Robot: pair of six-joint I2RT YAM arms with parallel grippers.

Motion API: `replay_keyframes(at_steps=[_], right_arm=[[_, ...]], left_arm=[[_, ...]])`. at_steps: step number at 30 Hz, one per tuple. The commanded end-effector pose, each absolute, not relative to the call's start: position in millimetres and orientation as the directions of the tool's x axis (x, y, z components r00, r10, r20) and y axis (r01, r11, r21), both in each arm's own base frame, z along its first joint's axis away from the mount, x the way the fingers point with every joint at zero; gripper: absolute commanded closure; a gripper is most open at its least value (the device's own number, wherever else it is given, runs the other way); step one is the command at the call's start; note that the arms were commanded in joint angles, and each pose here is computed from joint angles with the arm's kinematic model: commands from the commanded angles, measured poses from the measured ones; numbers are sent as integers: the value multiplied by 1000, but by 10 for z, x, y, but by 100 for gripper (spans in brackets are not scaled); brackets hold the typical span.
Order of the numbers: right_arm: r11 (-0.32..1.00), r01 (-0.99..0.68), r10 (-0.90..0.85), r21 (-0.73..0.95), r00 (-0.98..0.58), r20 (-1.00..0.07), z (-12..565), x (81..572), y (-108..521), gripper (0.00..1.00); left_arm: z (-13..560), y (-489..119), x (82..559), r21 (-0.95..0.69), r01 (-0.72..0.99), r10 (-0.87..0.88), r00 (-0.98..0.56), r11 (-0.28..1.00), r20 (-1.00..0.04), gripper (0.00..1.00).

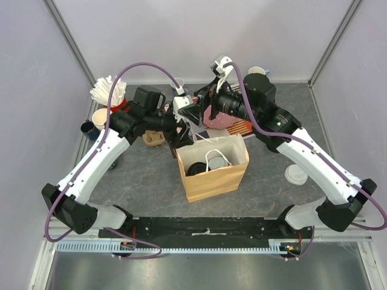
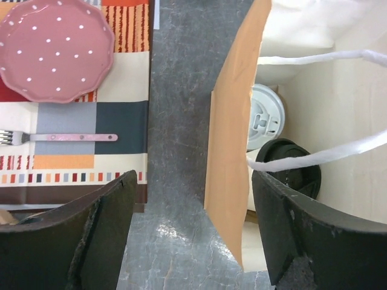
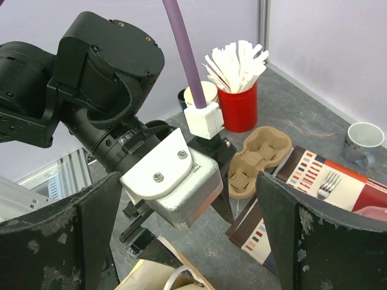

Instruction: Pack the takeout coffee

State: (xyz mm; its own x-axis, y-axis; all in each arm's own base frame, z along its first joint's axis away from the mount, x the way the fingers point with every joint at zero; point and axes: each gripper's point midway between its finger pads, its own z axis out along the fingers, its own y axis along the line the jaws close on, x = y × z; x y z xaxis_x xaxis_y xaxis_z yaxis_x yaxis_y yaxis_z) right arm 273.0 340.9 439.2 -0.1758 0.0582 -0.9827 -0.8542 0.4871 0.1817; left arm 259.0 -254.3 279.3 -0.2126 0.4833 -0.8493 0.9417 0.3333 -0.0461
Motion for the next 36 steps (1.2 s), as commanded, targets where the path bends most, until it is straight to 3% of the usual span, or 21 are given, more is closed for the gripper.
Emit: replay_keyframes(at_steps=[1,13,24,32,36], right_arm=[[463,-870,118,167,-126,-985,4661,2831,3408,2],[476,-856,77,201,-187,-979,4361,3216,3598,2],[465,-855,86,228,-213,-973,4259,3477,3821,2],[614,-737,135,284,-256,-957,4095,3951,3604,2],[652,-690,161,313,-277,-947,4033,4134,3478,2]], left_arm=[[3181,-2499,2607,42,937,433,-121,348,-893,17],[3576,-2406,2606,91,911,361,-66,402,-930,16],[3688,-2280,2681,16,878,288,-140,479,-947,16],[3854,-2079,2852,-83,828,167,-208,555,-964,16],[3931,-1830,3100,-143,735,75,-255,663,-964,19]])
